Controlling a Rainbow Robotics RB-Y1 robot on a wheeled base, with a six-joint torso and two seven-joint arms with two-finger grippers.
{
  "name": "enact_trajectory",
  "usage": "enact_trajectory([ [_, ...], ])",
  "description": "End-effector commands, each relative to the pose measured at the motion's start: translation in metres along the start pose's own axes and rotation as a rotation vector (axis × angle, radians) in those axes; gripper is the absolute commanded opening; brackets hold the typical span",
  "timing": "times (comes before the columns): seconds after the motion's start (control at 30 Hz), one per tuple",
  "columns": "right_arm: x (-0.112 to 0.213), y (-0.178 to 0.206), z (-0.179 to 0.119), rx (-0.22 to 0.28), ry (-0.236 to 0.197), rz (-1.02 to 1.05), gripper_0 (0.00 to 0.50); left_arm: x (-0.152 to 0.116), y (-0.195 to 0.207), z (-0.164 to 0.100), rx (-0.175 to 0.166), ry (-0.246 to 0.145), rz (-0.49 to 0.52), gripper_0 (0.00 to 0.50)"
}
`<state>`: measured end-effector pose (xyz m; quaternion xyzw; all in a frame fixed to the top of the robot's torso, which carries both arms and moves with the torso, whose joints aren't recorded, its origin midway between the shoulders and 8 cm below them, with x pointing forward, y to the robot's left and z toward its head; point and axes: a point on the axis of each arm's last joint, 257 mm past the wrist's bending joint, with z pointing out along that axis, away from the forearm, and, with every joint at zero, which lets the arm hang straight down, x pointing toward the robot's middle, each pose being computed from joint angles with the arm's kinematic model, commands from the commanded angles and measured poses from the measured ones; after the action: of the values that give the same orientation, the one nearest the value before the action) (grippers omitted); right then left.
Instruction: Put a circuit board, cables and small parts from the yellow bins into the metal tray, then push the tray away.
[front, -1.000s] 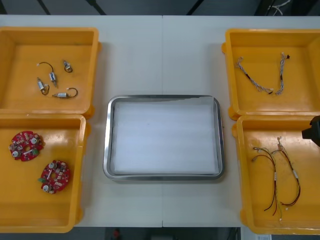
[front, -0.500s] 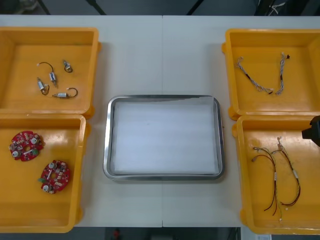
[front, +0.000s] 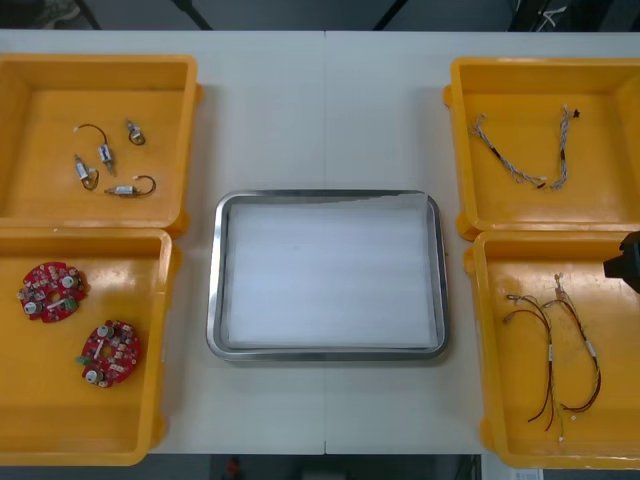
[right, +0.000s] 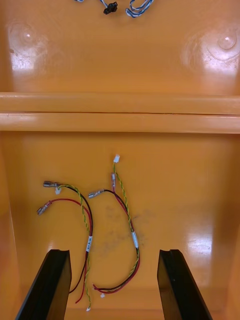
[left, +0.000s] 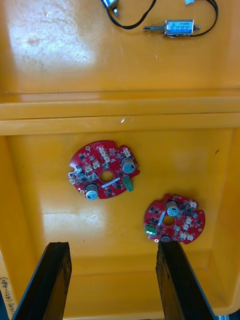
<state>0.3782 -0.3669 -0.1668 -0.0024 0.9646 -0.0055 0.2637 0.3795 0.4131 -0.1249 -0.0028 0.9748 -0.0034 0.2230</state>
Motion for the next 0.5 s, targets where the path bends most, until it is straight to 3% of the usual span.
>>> enact_trajectory([
  [0.03,-0.0028,-0.0155,-0.0138,0.044,-0.025,0.016,0.500,-0.0057,0.0128,-0.0157,-0.044,-0.029,0.063,0.500],
  [0.5,-0.0028,-0.0155,-0.0138,0.044,-0.025,0.016,0.500,-0.0057,0.0128,-0.0157,-0.044,-0.029,0.063,0.500],
])
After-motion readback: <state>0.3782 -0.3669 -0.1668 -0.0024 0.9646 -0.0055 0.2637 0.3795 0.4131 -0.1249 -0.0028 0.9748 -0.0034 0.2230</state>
